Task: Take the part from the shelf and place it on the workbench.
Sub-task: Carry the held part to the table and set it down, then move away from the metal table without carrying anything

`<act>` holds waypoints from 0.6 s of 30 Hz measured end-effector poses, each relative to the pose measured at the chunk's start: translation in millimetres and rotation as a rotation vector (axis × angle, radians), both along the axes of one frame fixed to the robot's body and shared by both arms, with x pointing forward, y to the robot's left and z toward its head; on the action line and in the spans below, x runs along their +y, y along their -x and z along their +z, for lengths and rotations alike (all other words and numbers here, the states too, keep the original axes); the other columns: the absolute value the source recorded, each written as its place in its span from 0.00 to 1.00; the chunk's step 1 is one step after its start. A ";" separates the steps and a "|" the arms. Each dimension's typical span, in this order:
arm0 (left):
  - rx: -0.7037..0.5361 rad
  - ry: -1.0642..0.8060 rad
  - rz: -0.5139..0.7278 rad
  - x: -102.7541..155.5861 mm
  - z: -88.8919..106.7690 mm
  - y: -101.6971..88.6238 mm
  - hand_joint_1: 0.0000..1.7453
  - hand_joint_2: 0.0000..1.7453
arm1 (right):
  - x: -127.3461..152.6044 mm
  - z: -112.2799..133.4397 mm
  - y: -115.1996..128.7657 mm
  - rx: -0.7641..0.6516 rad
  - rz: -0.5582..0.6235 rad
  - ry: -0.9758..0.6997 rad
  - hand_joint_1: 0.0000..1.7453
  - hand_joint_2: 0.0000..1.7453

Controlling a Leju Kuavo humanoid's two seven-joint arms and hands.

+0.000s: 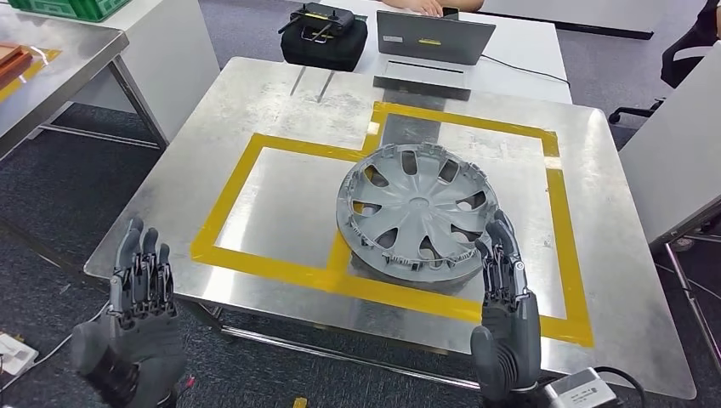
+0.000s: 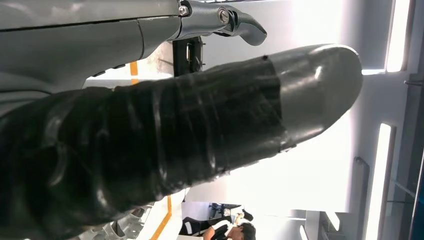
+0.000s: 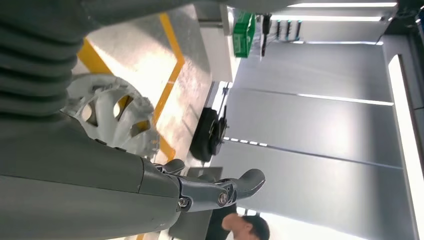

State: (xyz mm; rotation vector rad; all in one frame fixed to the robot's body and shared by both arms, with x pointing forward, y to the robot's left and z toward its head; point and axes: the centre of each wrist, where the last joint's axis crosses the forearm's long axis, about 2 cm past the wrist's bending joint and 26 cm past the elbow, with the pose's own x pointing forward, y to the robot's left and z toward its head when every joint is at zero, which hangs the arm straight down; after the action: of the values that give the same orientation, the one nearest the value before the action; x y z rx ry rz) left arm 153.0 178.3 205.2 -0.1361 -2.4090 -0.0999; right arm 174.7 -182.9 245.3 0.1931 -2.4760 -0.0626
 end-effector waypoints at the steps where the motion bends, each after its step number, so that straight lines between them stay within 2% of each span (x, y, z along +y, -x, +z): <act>1: 0.004 -0.002 0.000 0.2 0.0 0.0 0.00 0.00 | -0.1 0.7 0.7 0.000 0.011 -0.008 0.00 1.00; 5: 0.013 -0.004 -0.008 0.5 2.6 -0.6 0.00 0.00 | -1.4 3.8 1.9 0.003 0.046 -0.031 0.00 0.00; 18: 0.026 -0.008 -0.028 1.8 11.2 -3.1 0.00 0.00 | -4.2 10.0 0.2 0.004 0.140 -0.022 0.00 0.00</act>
State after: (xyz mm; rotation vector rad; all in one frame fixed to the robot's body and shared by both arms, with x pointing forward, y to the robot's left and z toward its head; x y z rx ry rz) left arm 156.0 180.1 216.4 -0.1664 -2.3812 -0.1194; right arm 174.5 -187.1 255.3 0.3747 -2.4515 -0.0302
